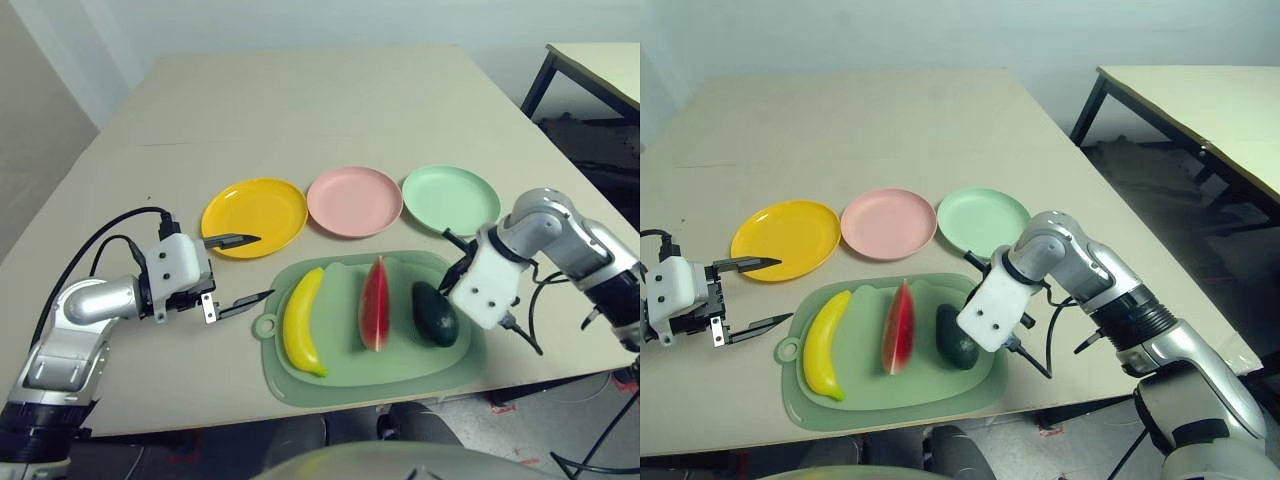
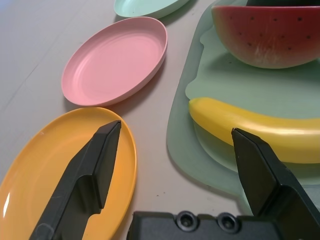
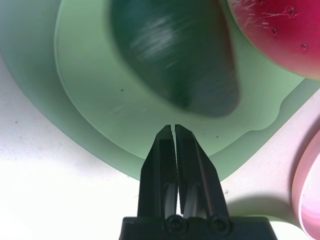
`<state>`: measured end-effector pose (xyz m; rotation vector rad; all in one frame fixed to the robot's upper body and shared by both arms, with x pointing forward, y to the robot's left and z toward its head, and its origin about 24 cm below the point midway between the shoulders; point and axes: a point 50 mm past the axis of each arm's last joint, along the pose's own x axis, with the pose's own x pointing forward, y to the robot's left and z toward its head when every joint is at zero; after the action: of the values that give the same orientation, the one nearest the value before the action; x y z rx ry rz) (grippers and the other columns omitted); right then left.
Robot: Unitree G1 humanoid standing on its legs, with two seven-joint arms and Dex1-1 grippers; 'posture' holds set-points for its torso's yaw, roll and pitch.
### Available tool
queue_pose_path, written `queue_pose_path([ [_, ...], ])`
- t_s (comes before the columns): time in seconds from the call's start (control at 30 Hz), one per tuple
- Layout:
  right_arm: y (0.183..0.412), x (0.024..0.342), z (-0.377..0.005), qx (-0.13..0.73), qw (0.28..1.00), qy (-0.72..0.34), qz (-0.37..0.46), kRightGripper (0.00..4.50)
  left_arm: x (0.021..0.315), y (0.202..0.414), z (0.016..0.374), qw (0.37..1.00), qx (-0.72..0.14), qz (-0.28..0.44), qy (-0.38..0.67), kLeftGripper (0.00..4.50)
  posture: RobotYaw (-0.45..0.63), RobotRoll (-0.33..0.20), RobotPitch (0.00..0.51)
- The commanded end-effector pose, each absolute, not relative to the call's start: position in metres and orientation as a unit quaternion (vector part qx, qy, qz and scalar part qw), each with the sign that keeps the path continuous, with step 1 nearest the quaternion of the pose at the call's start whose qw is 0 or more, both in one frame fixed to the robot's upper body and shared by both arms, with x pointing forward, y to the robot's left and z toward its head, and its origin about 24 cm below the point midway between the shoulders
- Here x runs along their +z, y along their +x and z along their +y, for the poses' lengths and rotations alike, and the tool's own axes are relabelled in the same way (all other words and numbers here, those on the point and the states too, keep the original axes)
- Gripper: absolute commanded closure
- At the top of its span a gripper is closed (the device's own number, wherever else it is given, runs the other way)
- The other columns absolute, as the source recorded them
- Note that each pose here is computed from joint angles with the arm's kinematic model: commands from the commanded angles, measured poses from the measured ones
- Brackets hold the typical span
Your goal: Place the fruits into color-matched plates.
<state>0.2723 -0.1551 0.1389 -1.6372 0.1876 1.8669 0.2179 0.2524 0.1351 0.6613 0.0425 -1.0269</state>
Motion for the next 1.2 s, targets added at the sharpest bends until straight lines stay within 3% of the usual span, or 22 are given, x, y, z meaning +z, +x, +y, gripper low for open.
queue_pose_path([
  [0.03, 0.271, 0.139, -0.156, 0.712, 0.317, -0.622, 0.075, 4.45, 0.136, 0.219, 0.252, 0.815, -0.483, 0.019, 0.319, 0.0, 0.08, 0.0, 0.022],
  [0.27, 0.279, 0.149, -0.163, 0.698, 0.312, -0.64, 0.081, 4.3, 0.135, 0.22, 0.251, 0.815, -0.482, 0.018, 0.32, 0.0, 0.08, 0.0, 0.019],
  [0.33, 0.28, 0.154, -0.165, 0.695, 0.306, -0.646, 0.077, 3.85, 0.135, 0.22, 0.251, 0.815, -0.483, 0.018, 0.32, 0.0, 0.08, 0.0, 0.019],
  [0.7, 0.26, 0.182, -0.132, 0.72, 0.281, -0.634, -0.026, 0.04, 0.134, 0.221, 0.25, 0.813, -0.486, 0.021, 0.32, 0.0, 0.08, 0.0, 0.017],
  [1.2, 0.256, 0.162, -0.122, 0.738, 0.262, -0.621, -0.034, 0.04, 0.134, 0.222, 0.251, 0.812, -0.486, 0.023, 0.323, 0.0, 0.09, 0.0, 0.026],
])
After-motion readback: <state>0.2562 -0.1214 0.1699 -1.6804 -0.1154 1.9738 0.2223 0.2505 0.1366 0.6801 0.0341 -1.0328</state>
